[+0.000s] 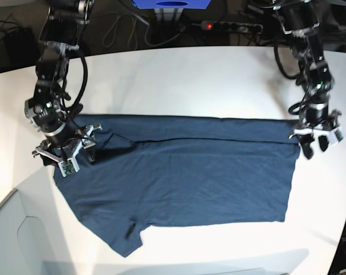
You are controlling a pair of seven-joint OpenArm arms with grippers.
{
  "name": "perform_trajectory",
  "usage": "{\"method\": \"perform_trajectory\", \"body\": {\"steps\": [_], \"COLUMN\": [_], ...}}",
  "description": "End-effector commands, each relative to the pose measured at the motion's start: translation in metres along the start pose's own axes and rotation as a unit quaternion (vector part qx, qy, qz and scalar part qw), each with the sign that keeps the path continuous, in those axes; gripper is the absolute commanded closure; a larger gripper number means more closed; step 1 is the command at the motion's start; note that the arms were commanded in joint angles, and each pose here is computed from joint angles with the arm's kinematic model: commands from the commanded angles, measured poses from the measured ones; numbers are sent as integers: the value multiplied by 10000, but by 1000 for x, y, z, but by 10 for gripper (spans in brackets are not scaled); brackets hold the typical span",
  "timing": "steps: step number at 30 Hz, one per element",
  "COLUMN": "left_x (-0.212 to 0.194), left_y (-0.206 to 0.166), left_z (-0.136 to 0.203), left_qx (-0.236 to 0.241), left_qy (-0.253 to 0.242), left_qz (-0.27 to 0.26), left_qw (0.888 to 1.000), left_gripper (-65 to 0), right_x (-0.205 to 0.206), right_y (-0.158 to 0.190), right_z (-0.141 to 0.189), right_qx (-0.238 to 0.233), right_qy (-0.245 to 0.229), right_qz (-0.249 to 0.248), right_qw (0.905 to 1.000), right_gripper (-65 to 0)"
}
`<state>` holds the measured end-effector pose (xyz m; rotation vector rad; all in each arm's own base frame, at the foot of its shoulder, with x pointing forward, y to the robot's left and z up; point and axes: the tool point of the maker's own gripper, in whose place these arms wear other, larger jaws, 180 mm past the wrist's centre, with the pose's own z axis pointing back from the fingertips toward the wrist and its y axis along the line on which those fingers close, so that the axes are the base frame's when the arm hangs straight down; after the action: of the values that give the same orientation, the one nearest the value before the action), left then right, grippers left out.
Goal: Fold the T-shirt properly
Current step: 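Lower the folded edge onto the shirt and open both grippers, then grasp the folded edge with both grippers and lift it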
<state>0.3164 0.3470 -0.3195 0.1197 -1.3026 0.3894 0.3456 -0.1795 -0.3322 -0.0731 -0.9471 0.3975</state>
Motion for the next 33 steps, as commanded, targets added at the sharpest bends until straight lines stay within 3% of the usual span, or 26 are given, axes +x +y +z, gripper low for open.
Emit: {"method": "perform_trajectory", "body": {"steps": [1,9,15,21,25,32,33], "left_x": [4,-49,-61,-86,-97,-100,-100], "left_y": [4,23,15,3,2,2,2], "left_z": [0,-1,-8,-7,-7,-6,-6], "left_qx": [41,324,264,110,99,111,111], "left_qy": [-102,507,668,995,1131,1160,1160], "left_qz": [4,211,259,203,197,219,219], "left_qw": [9999,9980,9971,9948,9933,9930,9930], "left_gripper": [-321,-321,-319,-316,-243,0,0], "right_x": [10,-14,-23,-34,-47,-76,-80], "right_y": [-6,10,16,-6,-22,-43,-45], "right_z": [8,33,45,58,62,50,46], "right_qx": [-108,-79,-64,-419,-617,-698,-676], "right_qy": [-215,-64,16,110,266,647,701], "right_qz": [25,49,115,-18,-126,-333,-383], "right_qw": [9997,9999,9999,9991,9977,9949,9945], "right_gripper": [-429,-429,-429,-429,-429,-430,-430]}}
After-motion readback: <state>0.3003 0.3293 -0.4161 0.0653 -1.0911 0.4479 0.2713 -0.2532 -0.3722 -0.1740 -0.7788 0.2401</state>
